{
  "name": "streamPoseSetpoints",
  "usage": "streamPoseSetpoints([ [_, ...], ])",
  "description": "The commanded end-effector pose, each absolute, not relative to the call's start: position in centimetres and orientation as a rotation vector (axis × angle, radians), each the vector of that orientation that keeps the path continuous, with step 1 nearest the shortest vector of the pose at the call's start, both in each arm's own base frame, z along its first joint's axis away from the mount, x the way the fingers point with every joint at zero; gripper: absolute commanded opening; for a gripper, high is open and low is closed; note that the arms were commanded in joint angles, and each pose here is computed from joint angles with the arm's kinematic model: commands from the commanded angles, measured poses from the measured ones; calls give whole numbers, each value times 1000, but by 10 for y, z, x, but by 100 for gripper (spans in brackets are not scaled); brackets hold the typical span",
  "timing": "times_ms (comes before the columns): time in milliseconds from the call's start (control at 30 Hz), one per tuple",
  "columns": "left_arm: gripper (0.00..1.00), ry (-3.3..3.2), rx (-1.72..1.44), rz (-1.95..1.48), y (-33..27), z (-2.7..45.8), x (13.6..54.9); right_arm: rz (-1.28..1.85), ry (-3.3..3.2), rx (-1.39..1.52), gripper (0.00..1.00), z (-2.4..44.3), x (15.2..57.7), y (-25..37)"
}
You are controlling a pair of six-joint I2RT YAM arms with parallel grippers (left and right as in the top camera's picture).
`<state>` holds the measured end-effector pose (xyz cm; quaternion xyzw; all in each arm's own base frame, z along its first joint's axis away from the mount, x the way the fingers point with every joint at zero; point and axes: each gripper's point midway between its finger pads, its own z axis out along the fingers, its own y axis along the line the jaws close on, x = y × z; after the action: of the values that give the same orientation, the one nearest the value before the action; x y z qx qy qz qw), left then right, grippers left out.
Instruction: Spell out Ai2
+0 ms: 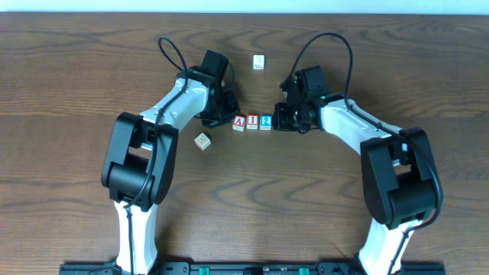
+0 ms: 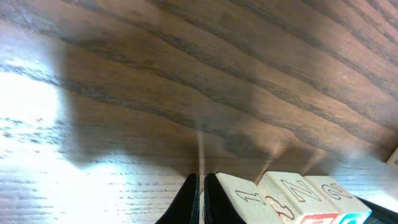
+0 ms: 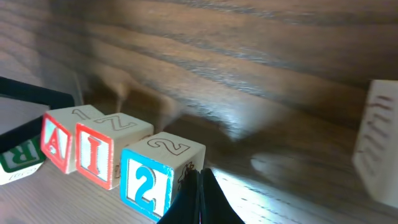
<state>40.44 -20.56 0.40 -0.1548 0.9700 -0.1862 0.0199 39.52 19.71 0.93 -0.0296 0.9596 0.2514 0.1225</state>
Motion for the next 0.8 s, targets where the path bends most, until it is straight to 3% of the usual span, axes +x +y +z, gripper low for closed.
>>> streamPoseSetpoints([
  [0,6,3032,-534,-525,-211,-8,396,755,2804,-91,1,10,392,205],
  [767,6,2999,-496,-389,-186,-7,408,615,2812,-70,1,14,403,191],
])
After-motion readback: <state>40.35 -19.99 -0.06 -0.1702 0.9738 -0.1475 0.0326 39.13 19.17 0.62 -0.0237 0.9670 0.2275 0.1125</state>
